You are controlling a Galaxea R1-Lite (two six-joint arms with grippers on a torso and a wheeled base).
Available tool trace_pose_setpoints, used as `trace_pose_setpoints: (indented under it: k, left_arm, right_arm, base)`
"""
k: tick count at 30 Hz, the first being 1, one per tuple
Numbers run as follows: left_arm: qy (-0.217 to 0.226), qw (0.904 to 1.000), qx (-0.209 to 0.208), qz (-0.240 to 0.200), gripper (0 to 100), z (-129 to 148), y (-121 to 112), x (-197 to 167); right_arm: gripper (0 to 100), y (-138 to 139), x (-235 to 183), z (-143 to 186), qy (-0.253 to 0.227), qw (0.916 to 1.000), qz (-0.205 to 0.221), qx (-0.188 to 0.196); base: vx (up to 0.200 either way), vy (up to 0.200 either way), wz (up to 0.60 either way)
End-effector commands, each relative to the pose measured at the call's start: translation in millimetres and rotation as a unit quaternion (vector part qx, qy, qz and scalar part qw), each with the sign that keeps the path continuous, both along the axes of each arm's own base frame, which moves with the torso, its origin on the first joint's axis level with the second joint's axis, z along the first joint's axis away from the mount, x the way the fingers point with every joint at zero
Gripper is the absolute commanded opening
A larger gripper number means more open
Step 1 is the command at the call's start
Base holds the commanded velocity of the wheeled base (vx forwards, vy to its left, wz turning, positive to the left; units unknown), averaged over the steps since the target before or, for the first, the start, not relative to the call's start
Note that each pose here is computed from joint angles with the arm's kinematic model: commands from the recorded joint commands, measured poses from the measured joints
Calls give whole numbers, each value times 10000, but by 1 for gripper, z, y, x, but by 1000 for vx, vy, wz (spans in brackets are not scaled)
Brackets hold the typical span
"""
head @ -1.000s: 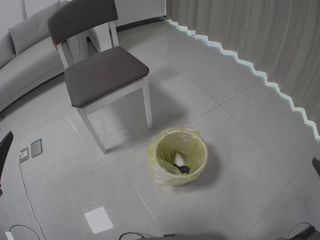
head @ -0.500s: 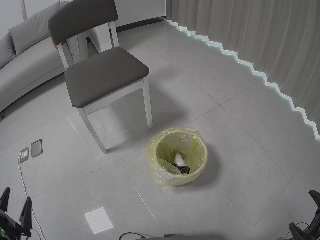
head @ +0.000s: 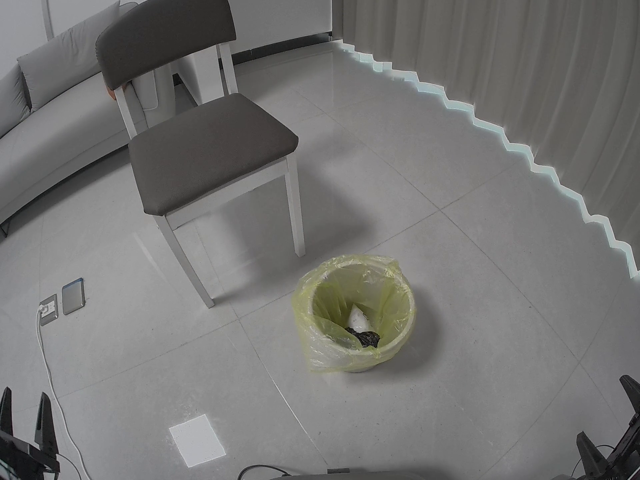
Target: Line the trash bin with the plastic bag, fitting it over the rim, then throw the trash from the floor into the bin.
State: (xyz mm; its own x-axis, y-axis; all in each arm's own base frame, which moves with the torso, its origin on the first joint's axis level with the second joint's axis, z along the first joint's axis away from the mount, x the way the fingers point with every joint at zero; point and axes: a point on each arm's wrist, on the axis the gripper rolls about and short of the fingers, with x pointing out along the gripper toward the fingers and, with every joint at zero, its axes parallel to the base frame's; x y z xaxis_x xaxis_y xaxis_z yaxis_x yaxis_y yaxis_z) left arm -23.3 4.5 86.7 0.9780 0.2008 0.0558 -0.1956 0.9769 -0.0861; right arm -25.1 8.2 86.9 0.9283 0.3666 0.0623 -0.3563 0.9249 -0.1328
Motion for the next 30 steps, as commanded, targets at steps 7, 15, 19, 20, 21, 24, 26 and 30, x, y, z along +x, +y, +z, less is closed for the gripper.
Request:
trace_pose_setpoints:
  k: [7,15,19,20,21,24,26,30]
  left_arm:
    - [-70,9980,-575,272,100,-6,1,0]
    - [86,9994,-338,-35,100,-7,0,-1]
    - [87,9994,-337,-74,100,-7,0,-1]
    - [87,9994,-337,-74,100,-7,0,-1]
    - [87,9994,-337,-81,100,-7,0,-1]
    - [87,9994,-337,-74,100,-7,0,-1]
    - [79,9994,-337,-74,100,-6,0,-1]
    - [69,9993,-352,-67,100,-6,0,-1]
  right_arm:
    - [100,-5,2,-5,-29,9925,-1199,-230]
    - [100,-5,2,-5,90,9929,-1162,252]
    - [100,-5,2,-5,131,9923,-1150,437]
    - [100,-5,2,-5,139,9922,-1158,437]
    - [100,-5,2,-5,122,9925,-1152,400]
    - [100,-5,2,-5,115,9924,-1171,349]
    - [100,-5,2,-5,125,9916,-1231,367]
    - [100,-5,2,-5,125,9917,-1224,366]
  base:
    - [0,0,0]
    - [200,0,0]
    - [200,0,0]
    - [200,0,0]
    - [200,0,0]
    - [200,0,0]
    - [200,0,0]
    - [100,0,0]
